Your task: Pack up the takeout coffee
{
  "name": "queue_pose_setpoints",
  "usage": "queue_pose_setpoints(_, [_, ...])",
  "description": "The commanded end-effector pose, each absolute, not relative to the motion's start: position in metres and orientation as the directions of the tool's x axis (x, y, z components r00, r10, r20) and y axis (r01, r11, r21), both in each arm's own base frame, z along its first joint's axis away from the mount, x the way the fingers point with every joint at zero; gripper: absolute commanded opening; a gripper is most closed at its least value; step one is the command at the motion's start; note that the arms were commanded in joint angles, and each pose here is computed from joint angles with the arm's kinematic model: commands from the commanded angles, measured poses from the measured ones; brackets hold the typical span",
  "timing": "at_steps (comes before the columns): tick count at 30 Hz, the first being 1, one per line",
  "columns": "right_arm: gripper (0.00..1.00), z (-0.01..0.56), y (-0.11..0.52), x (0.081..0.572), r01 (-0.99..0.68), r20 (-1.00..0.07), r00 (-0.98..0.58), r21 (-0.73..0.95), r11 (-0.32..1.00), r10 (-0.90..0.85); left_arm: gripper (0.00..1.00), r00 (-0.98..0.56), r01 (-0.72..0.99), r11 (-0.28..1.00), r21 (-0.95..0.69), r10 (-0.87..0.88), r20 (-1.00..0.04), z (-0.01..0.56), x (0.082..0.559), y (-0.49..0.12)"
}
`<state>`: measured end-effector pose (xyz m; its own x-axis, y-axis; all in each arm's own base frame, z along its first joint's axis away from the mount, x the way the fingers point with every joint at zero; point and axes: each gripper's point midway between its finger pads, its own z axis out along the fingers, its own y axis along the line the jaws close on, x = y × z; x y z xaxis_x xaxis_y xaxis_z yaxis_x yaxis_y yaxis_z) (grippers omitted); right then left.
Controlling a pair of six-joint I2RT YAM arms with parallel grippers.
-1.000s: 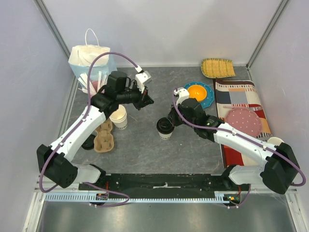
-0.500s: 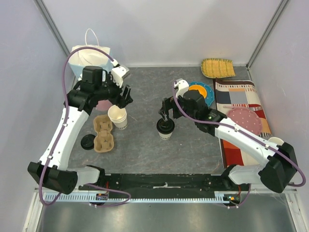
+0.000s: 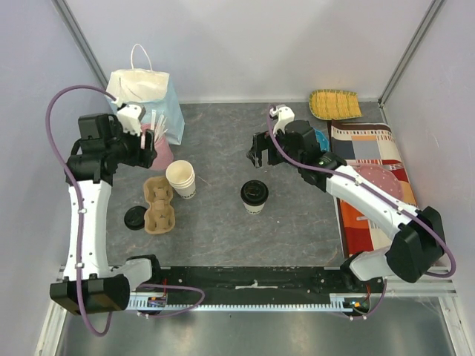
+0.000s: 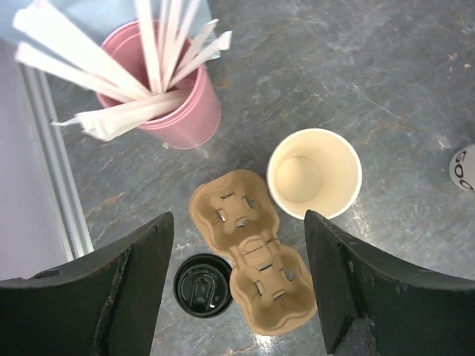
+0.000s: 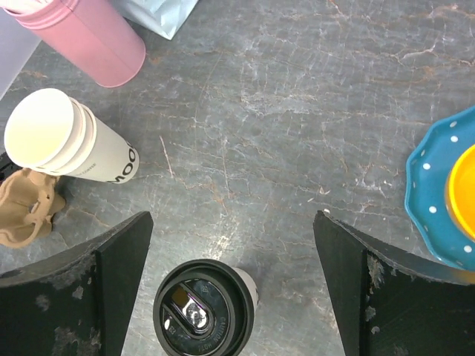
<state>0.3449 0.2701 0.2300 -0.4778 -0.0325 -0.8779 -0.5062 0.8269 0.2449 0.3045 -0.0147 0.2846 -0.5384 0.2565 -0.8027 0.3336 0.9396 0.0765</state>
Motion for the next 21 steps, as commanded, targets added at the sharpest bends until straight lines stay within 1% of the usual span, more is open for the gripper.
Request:
queue_pose_setpoints(1, [0.98, 0.257, 0.281, 0.356, -0.548, -0.906, -0.423, 0.239, 0.801, -0.019, 0.77, -0.502, 0.202, 0.978, 0.054, 0.151, -0.852, 0.315, 0.307, 0.009])
queue_pose_setpoints(6, [0.98, 0.253, 0.284, 0.362, -0.569, -0.907, -0.419, 0.222, 0.792, -0.047, 0.71, -0.441, -0.008, 1.0, 0.008, 0.003, -0.897, 0.359, 0.343, 0.056])
queue_pose_setpoints(7, [0.98, 0.249, 0.286, 0.363, -0.572, -0.903, -0.426, 0.224, 0.789, -0.053, 0.68, -0.425, -0.073, 0.997, -0.036, -0.064, -0.903, 0.369, 0.357, 0.076])
queue_pose_setpoints(10, [0.98, 0.245, 0.29, 0.367, -0.579, -0.9, -0.431, 0.225, 0.783, -0.061, 0.63, -0.38, -0.169, 0.975, -0.142, -0.197, -0.904, 0.387, 0.382, 0.108])
queue_pose_setpoints(12, [0.98, 0.244, 0.291, 0.37, -0.577, -0.903, -0.425, 0.22, 0.786, -0.059, 0.63, -0.378, -0.143, 0.976, -0.167, -0.21, -0.902, 0.389, 0.397, 0.108])
queue_pose_setpoints(13, [0.98, 0.243, 0.291, 0.372, -0.572, -0.904, -0.424, 0.218, 0.791, -0.057, 0.63, -0.36, -0.1, 0.976, -0.193, -0.216, -0.908, 0.4, 0.404, 0.101])
queue_pose_setpoints(14, [0.98, 0.243, 0.291, 0.374, -0.57, -0.907, -0.418, 0.216, 0.793, -0.053, 0.63, -0.39, -0.099, 0.972, -0.212, -0.234, -0.891, 0.387, 0.419, 0.104])
queue_pose_setpoints(16, [0.98, 0.243, 0.292, 0.375, -0.57, -0.909, -0.414, 0.218, 0.792, -0.048, 0.63, -0.386, -0.129, 0.969, -0.21, -0.244, -0.89, 0.388, 0.43, 0.113])
queue_pose_setpoints(17, [0.98, 0.243, 0.292, 0.376, -0.571, -0.91, -0.412, 0.219, 0.791, -0.045, 0.63, -0.4, -0.146, 0.967, -0.209, -0.251, -0.882, 0.38, 0.439, 0.119])
queue_pose_setpoints(20, [0.98, 0.24, 0.295, 0.379, -0.581, -0.912, -0.407, 0.211, 0.786, -0.056, 0.63, -0.371, -0.172, 0.965, -0.195, -0.247, -0.895, 0.382, 0.454, 0.131])
queue_pose_setpoints(21, [0.98, 0.239, 0.296, 0.379, -0.586, -0.912, -0.406, 0.207, 0.784, -0.063, 0.63, -0.383, -0.187, 0.962, -0.196, -0.256, -0.887, 0.372, 0.464, 0.137])
